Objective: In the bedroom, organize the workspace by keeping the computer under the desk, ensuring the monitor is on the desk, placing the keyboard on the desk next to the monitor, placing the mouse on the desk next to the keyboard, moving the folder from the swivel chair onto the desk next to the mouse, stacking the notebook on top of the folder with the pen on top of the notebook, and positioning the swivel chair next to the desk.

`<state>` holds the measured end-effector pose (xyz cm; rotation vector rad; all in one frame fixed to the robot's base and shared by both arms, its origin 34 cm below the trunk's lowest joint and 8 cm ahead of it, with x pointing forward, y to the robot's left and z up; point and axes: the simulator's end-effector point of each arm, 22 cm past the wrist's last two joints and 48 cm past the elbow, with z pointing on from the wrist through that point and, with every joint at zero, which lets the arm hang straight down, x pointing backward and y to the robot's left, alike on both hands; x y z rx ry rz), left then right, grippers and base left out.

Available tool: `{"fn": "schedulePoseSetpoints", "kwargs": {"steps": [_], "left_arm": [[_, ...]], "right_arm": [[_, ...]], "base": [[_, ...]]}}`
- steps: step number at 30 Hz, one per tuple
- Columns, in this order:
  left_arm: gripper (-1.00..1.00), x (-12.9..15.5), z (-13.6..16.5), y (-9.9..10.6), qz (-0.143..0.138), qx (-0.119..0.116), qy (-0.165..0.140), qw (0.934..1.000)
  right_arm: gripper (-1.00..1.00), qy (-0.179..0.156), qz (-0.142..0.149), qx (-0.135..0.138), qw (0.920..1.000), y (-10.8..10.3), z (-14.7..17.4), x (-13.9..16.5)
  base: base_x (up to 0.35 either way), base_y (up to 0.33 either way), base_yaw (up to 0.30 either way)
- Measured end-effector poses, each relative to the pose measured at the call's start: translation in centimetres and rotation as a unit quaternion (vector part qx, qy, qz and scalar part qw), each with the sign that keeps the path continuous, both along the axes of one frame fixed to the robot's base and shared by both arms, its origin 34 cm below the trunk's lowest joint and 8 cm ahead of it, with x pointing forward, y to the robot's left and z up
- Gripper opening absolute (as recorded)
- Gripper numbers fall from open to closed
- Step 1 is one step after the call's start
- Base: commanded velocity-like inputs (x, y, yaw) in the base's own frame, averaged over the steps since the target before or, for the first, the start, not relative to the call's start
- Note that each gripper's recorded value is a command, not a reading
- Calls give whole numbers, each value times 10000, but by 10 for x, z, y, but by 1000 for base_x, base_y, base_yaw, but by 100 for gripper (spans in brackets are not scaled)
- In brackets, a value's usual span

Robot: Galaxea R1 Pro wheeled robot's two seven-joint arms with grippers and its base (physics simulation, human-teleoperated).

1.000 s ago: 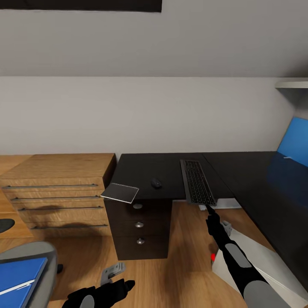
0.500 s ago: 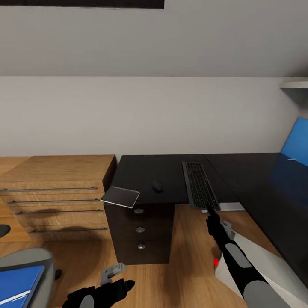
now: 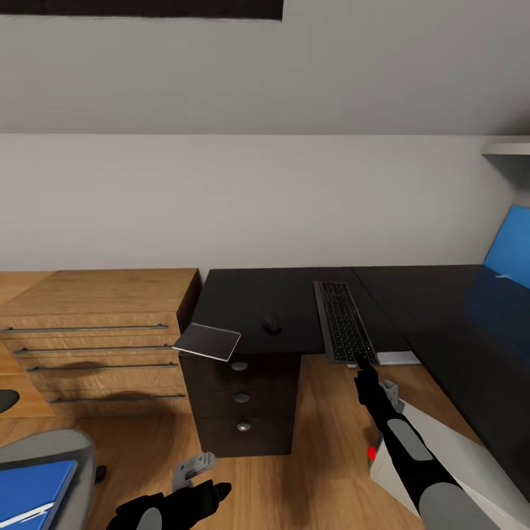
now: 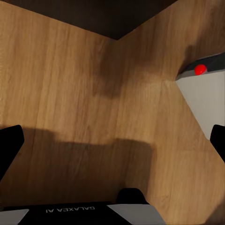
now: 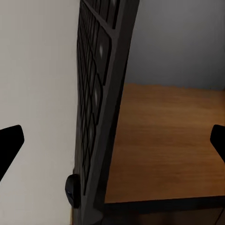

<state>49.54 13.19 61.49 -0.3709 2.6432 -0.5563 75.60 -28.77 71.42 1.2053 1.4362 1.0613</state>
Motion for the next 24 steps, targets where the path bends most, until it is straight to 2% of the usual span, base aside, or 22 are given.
{"fn": "schedulePoseSetpoints", "kwargs": {"steps": [18, 24], "left_arm": [[100, 1, 0, 0, 3, -9, -11, 10000], [100, 1, 1, 0, 2, -3, -13, 10000]], "right_arm": [[100, -2, 6, -3, 10000, 0, 0, 0], [100, -1, 7, -5, 10000, 0, 0, 0]], "base": [[89, 0, 0], [173, 0, 0]]}}
